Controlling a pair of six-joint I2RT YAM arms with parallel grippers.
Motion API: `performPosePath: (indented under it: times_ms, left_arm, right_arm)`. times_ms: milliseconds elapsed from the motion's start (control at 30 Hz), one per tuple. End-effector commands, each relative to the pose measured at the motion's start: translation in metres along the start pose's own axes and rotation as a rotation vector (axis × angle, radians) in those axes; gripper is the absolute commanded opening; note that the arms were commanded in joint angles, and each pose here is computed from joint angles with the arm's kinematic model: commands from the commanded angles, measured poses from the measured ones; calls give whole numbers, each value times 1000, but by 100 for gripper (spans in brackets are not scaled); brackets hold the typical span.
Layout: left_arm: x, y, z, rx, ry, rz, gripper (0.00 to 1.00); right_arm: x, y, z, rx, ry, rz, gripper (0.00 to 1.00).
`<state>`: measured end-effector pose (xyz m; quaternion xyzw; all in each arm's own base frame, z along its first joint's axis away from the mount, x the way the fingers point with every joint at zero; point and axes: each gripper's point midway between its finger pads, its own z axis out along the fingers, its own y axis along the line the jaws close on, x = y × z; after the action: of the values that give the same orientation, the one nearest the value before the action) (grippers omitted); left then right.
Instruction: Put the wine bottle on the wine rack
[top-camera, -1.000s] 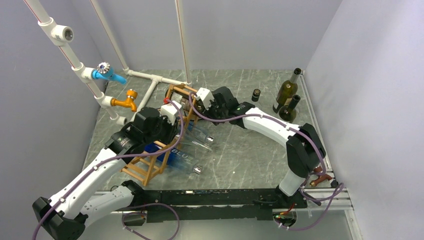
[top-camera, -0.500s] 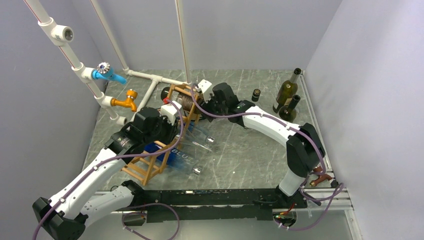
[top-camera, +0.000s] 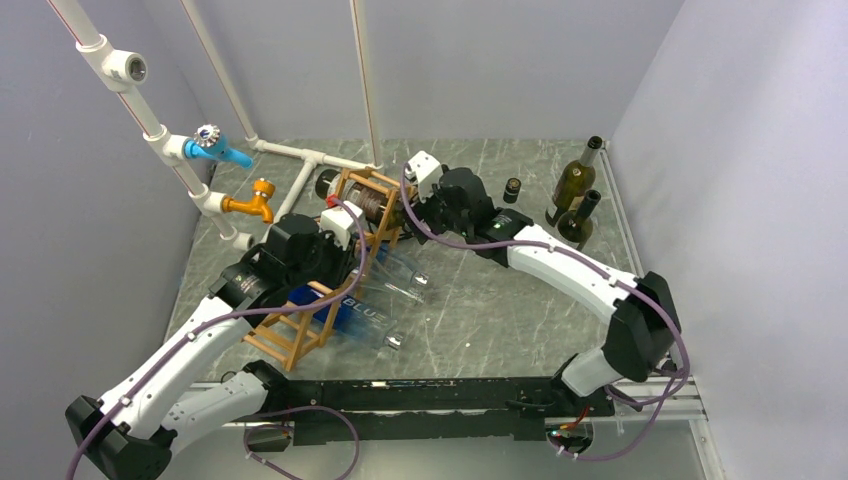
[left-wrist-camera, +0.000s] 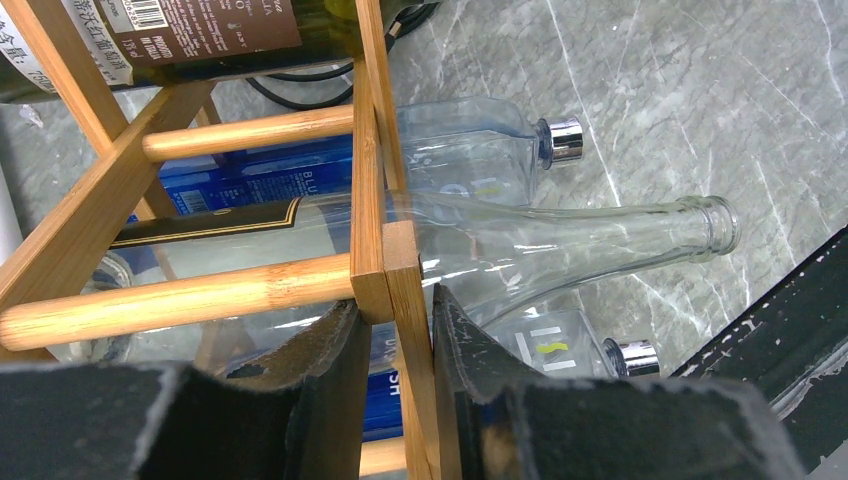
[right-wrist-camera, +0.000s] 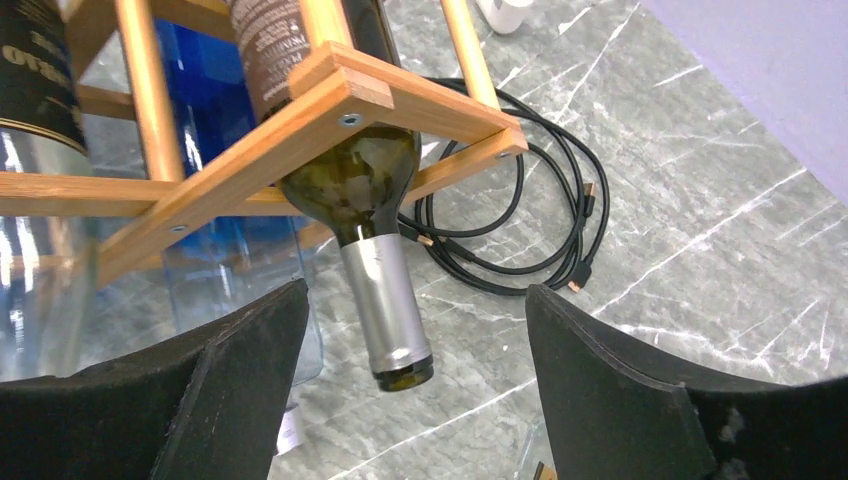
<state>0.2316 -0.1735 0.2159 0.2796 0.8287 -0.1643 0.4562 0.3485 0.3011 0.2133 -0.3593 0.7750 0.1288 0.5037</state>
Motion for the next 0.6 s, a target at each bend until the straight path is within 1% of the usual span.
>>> performPosePath:
  times_ms: [0,33,67,133,167,233,300,400,433,467,500,533,567]
  left_arm:
    - [-9,-6,-3,48,-27,18,0]
    - [-10,-5,-3,45,-28,17,3]
    - [-10,-5,-4,43,-26,-2,9]
    - [-11,-6,-6,44,-32,-20,27]
    - [-12,-6,-8,45,-39,-22,34]
    - [-16,-7,-11,52,-58,-24,48]
    - [-18,-7,-14,61,-78,-30,59]
    - [-23,-9,-19,78,-109,-31,70]
    - [-24,-9,-21,79,-118,-32,76]
    - [-25,-9,-23,79,-127,-31,83]
    - [-27,-9,-27,80,-141,-31,91]
    - [-28,-9,-28,80,-147,-32,97]
    - [-30,-9,-32,79,-162,-32,99]
  right_arm:
    - [-19,0,-27,21,-51,53,83]
    - [-21,0,-33,22,-46,70,85]
    - [-24,-1,-38,24,-51,89,89]
    - [-27,-3,-50,39,-51,120,97]
    - [-29,-7,-55,59,-56,140,99]
    - [-33,-17,-65,119,-69,201,100]
    - [-38,-27,-76,179,-76,249,100]
    - [-50,-38,-91,225,-83,247,100]
    - [-53,-42,-96,243,-88,240,100]
    - [-55,-49,-102,280,-92,239,100]
    - [-56,-59,-108,333,-92,250,100]
    - [-54,-71,-114,403,-79,271,100]
    - [-53,-82,-121,461,-65,284,100]
